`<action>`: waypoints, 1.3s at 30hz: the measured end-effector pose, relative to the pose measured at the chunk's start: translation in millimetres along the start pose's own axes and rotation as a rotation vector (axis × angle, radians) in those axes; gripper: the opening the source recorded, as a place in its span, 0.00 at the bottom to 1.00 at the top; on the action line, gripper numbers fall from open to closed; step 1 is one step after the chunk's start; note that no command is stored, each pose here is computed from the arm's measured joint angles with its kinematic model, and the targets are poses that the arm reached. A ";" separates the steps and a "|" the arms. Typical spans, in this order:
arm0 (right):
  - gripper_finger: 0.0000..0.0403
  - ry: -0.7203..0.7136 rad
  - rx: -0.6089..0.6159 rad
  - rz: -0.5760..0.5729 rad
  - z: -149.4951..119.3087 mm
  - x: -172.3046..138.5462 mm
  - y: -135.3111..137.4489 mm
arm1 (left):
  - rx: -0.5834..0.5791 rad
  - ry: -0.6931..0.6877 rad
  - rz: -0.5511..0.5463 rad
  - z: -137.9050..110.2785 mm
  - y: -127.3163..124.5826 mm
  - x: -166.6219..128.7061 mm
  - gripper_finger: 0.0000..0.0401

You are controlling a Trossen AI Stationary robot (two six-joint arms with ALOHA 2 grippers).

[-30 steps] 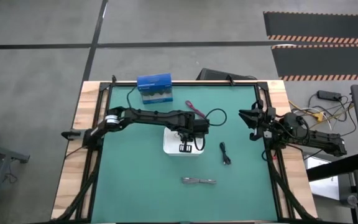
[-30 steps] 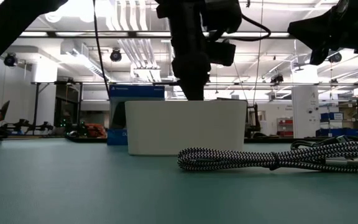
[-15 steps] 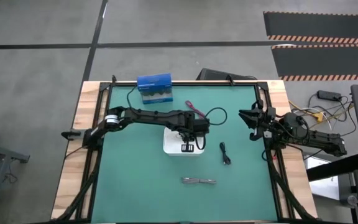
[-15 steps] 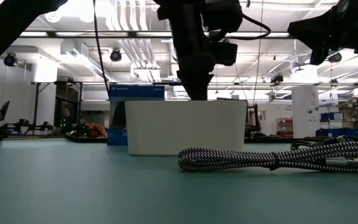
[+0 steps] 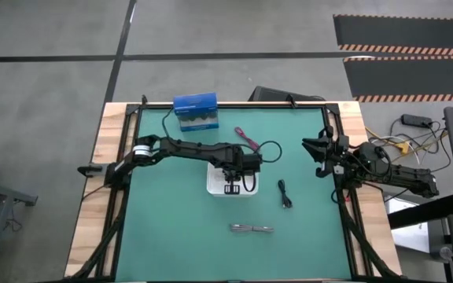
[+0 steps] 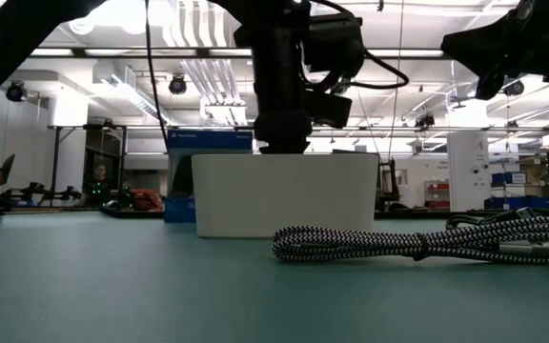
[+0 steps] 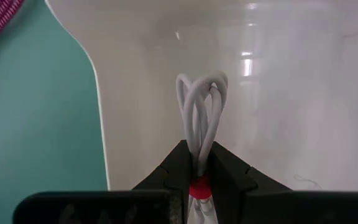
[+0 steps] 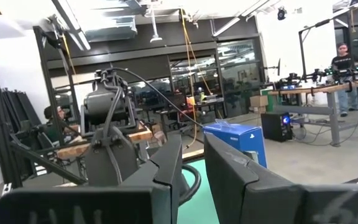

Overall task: Pick and place USB-C Cables
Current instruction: Put the white charger cable into the white bin

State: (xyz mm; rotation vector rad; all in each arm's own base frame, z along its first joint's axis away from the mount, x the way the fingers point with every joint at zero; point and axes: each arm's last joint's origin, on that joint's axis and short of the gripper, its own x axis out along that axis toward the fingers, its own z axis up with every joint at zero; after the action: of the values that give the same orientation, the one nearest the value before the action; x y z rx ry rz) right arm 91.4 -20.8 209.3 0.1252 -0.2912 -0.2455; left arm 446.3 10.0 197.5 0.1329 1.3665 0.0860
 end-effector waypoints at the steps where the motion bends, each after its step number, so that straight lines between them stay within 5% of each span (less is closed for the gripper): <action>1: 0.15 -0.001 0.000 -0.004 0.0 0.0 -0.1 | 0.000 0.000 0.000 -0.3 -0.2 1.0 0.06; 39: 0.15 0.013 -0.001 -0.018 -1.5 0.0 -0.7 | -0.017 -0.087 0.008 5.6 1.5 8.5 0.06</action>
State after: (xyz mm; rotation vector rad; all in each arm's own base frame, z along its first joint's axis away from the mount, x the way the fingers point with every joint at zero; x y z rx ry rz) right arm 91.7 -21.3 207.8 0.1283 -0.2766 -0.2628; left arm 453.5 12.4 190.6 0.1268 1.2779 0.0977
